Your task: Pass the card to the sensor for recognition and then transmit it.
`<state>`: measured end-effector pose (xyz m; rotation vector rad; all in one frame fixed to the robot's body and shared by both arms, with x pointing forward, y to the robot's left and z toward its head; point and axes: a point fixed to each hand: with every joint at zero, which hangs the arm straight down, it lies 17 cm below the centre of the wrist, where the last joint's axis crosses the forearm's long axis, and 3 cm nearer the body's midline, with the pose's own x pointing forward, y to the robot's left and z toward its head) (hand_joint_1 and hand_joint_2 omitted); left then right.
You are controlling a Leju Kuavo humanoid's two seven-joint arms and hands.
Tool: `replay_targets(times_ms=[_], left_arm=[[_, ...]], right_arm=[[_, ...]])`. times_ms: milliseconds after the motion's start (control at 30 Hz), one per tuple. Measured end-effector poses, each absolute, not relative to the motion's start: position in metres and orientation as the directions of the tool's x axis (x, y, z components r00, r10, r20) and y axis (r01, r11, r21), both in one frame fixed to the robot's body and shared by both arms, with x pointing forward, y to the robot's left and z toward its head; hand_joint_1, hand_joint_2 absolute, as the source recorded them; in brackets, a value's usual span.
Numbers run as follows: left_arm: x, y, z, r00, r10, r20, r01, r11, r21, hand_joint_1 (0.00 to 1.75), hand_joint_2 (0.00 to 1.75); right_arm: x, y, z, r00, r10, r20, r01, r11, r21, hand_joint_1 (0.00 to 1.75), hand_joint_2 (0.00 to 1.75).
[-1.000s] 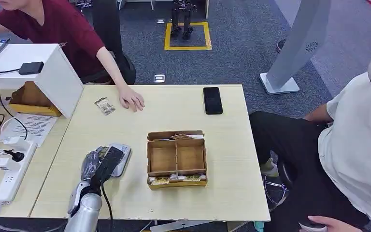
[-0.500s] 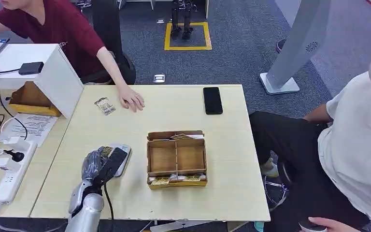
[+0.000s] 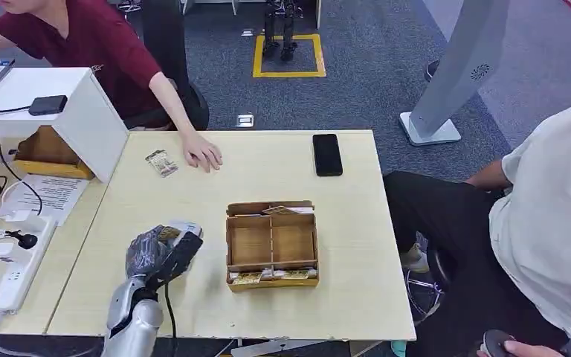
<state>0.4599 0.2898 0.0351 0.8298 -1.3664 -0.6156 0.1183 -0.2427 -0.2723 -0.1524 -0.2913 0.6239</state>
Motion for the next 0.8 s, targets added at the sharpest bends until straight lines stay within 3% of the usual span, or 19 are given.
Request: replay_targets(times_ms=[67, 233, 400, 800], left_arm=[[0.459, 0.284, 0.034, 0.107, -0.728, 0.677, -0.076, 0.673, 0.736, 1.75, 1.75], [0.456, 0.268, 0.047, 0.019, -0.37, 0.929, -0.073, 0.926, 0.37, 1.75, 1.75], [0.452, 0.275, 0.073, -0.059, -0.125, 0.99, -0.132, 0.984, 0.117, 1.75, 1.75], [0.452, 0.289, 0.097, -0.133, -0.033, 0.991, -0.171, 0.985, 0.01, 1.75, 1.75]], right_arm=[[0.118, -0.243, -0.272, 0.771, 0.597, 0.222, -0.554, 0.801, -0.228, 0.0, 1.75], [0.118, -0.242, -0.272, 0.766, 0.603, 0.225, -0.559, 0.796, -0.23, 0.0, 1.75], [0.117, -0.243, -0.273, 0.766, 0.604, 0.219, -0.562, 0.795, -0.228, 0.0, 1.75], [0.116, -0.242, -0.273, 0.763, 0.61, 0.217, -0.568, 0.791, -0.226, 0.0, 1.75]])
